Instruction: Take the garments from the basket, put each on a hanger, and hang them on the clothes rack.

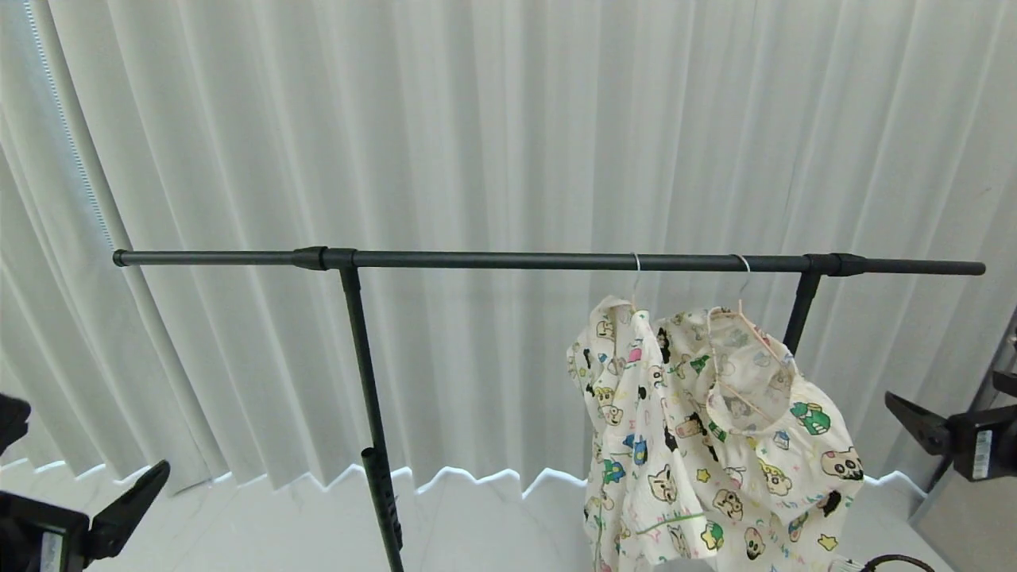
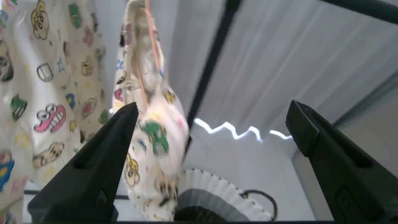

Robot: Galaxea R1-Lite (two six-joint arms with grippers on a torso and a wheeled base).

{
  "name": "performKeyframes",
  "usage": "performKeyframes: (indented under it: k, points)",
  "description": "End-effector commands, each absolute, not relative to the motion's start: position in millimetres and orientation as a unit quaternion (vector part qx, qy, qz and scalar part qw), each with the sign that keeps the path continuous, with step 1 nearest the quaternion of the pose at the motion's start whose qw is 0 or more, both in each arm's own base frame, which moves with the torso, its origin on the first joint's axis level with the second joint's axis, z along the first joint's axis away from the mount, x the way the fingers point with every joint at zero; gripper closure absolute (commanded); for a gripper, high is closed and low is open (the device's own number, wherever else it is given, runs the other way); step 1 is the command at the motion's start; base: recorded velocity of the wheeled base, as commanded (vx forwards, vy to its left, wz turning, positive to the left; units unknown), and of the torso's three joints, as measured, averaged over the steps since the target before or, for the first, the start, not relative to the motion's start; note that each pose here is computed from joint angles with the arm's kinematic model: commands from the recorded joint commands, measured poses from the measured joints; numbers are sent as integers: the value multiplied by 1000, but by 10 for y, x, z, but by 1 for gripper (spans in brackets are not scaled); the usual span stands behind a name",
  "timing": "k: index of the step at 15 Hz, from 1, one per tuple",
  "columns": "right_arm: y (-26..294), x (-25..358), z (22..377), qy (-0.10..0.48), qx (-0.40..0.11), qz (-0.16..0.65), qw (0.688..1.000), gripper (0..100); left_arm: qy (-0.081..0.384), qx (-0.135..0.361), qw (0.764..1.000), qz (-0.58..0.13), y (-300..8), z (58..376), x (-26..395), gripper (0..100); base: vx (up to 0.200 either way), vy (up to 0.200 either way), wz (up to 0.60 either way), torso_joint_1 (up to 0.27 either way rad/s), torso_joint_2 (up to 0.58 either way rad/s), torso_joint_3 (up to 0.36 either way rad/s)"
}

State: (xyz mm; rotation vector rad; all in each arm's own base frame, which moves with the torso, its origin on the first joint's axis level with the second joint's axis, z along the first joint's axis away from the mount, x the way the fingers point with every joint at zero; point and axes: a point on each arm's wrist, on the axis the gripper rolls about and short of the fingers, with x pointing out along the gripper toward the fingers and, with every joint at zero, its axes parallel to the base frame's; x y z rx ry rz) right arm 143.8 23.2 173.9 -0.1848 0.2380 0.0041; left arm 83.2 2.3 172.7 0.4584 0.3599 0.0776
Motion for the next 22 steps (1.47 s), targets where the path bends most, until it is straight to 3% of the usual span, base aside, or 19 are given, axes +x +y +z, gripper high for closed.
performKeyframes:
  k: [1,6,10,14,16,20,22]
  points:
    - [109,1113,1635,103,-104,-25,989,0,153,219,961,74,56,1451,444,0,-200,0,0,7,2,2]
    - [-9,744,1348,122,-113,-67,984,0,120,223,960,121,58,944,50,0,-200,0,0,-2,2,6]
    - [-39,260,1039,123,-125,-76,982,0,79,214,963,144,56,859,-130,0,-200,0,0,2,4,7]
    - [-66,-180,847,51,-106,-138,984,0,9,206,968,145,60,833,-246,0,-150,0,0,2,-1,3]
    - [-71,-261,823,4,-90,-165,982,0,7,205,968,145,59,832,-249,0,0,0,0,0,0,0]
    - [-75,-243,827,-18,-82,-175,981,0,6,202,969,139,57,828,-247,0,0,0,0,0,0,0]
    - [-55,-238,844,-31,-84,-131,987,0,-13,175,982,66,25,828,-239,0,0,0,0,0,0,0]
